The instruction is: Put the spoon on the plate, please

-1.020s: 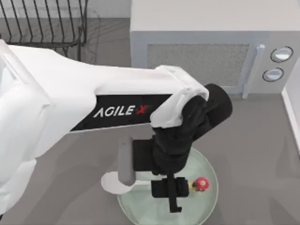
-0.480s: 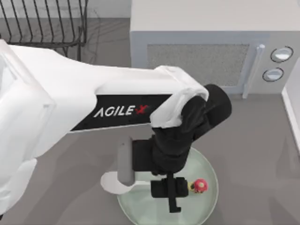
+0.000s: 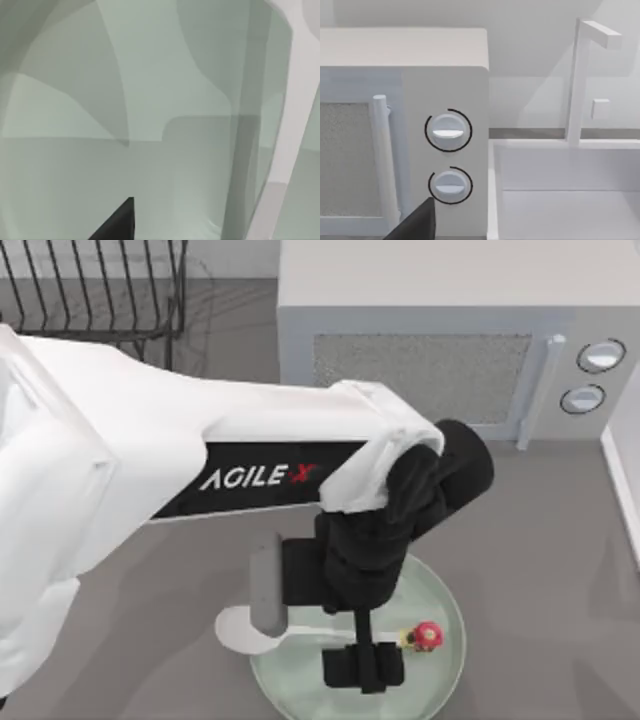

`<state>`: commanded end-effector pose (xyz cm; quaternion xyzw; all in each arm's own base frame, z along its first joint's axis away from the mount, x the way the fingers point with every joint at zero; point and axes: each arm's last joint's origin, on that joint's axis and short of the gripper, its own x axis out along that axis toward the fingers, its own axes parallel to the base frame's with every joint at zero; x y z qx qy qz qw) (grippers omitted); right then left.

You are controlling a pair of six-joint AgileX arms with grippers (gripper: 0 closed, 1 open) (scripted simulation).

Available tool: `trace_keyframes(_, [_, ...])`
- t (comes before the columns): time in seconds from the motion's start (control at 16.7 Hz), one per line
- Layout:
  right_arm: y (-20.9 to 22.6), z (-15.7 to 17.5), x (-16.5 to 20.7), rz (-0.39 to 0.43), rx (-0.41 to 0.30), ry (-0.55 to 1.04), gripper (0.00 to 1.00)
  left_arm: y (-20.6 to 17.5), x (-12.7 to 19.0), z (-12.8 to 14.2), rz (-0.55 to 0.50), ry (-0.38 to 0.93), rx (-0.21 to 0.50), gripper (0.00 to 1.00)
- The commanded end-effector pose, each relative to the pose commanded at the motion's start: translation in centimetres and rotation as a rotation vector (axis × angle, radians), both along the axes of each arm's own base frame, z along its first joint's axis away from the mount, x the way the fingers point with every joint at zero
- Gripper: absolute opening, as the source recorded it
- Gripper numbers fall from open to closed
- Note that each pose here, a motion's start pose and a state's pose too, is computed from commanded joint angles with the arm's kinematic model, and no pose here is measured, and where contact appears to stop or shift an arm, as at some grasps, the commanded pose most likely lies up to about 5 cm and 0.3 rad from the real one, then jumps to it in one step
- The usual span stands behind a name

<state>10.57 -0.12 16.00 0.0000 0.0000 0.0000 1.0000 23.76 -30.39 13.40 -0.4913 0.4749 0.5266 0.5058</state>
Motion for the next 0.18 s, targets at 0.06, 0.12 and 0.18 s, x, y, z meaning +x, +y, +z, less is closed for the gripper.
trace_keyframes(0.06, [0.0,0.0,0.0,0.0,0.0,0.0,1.0,0.0,0.0,0.0,0.0,0.0,0.0,1.0])
trace_keyframes(0.12, [0.0,0.0,0.0,0.0,0.0,0.0,1.0,0.0,0.0,0.0,0.0,0.0,0.0,1.0])
trace_keyframes(0.18, [0.0,0.0,0.0,0.0,0.0,0.0,1.0,0.0,0.0,0.0,0.0,0.0,0.0,1.0])
